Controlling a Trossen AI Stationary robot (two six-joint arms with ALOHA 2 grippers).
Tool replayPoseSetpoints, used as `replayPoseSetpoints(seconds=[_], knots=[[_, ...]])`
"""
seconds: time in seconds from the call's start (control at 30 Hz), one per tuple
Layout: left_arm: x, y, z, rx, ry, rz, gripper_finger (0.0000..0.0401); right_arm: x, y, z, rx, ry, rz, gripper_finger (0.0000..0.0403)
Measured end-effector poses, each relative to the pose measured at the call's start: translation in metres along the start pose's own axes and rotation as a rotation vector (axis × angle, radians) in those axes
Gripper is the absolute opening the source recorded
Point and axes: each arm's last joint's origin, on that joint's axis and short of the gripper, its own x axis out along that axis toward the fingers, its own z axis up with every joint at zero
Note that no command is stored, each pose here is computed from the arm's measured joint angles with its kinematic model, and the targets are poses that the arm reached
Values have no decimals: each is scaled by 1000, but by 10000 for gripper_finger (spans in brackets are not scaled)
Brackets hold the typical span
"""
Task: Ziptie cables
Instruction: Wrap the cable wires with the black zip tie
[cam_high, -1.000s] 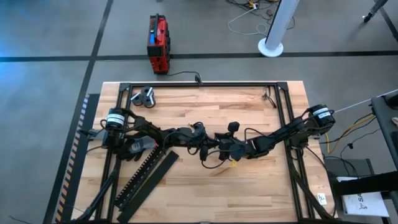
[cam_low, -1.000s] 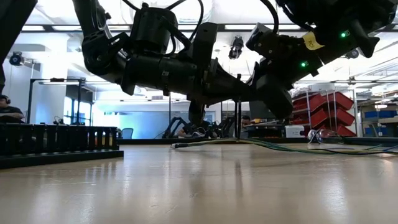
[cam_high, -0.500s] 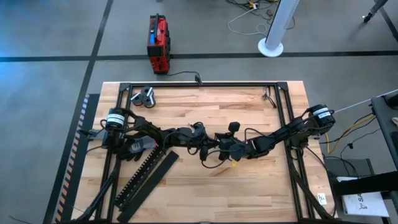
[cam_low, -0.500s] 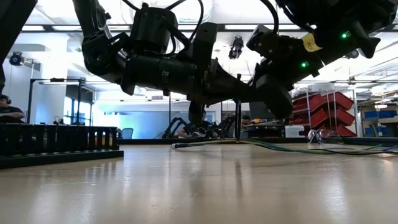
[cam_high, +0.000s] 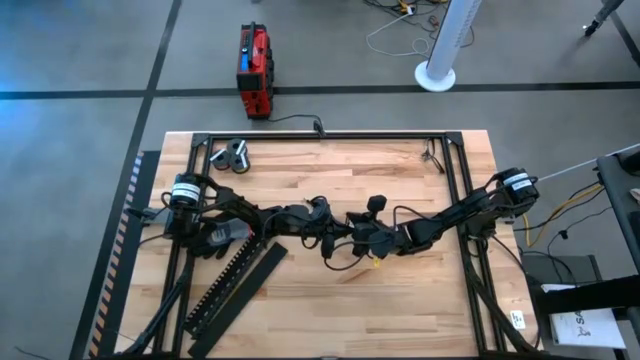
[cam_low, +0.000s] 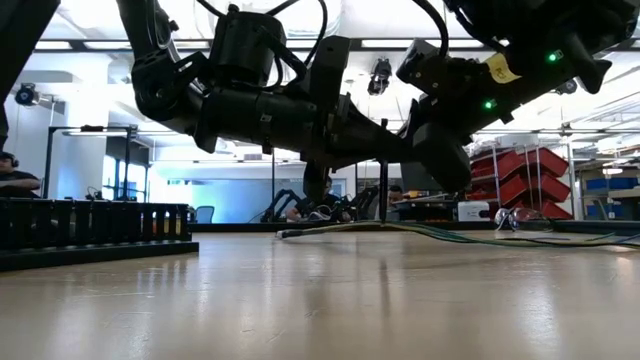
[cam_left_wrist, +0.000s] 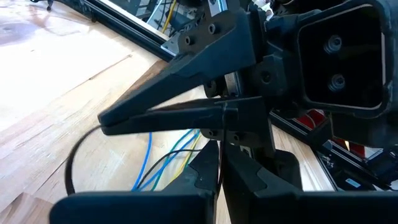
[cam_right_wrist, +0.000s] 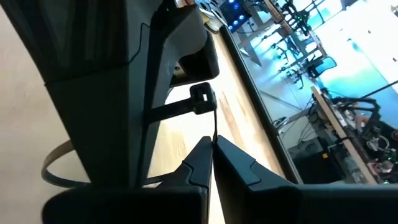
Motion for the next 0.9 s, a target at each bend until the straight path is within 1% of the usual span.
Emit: replayPoseSetpoints(seconds=[0.17, 0.47, 0.77, 0.9], knots=[[0, 0, 0, 0, 0, 0, 0, -1, 0, 0, -14, -1, -3, 0], [0, 0, 0, 0, -1, 2, 0, -5, 3, 2, -80, -9, -12, 0], [0, 0, -1, 0, 4, 6, 0, -8, 5, 5, -93, -24, -13, 0], [0, 1, -1, 1, 3, 25, 0, -9, 6, 5, -101, -25, -14, 0]])
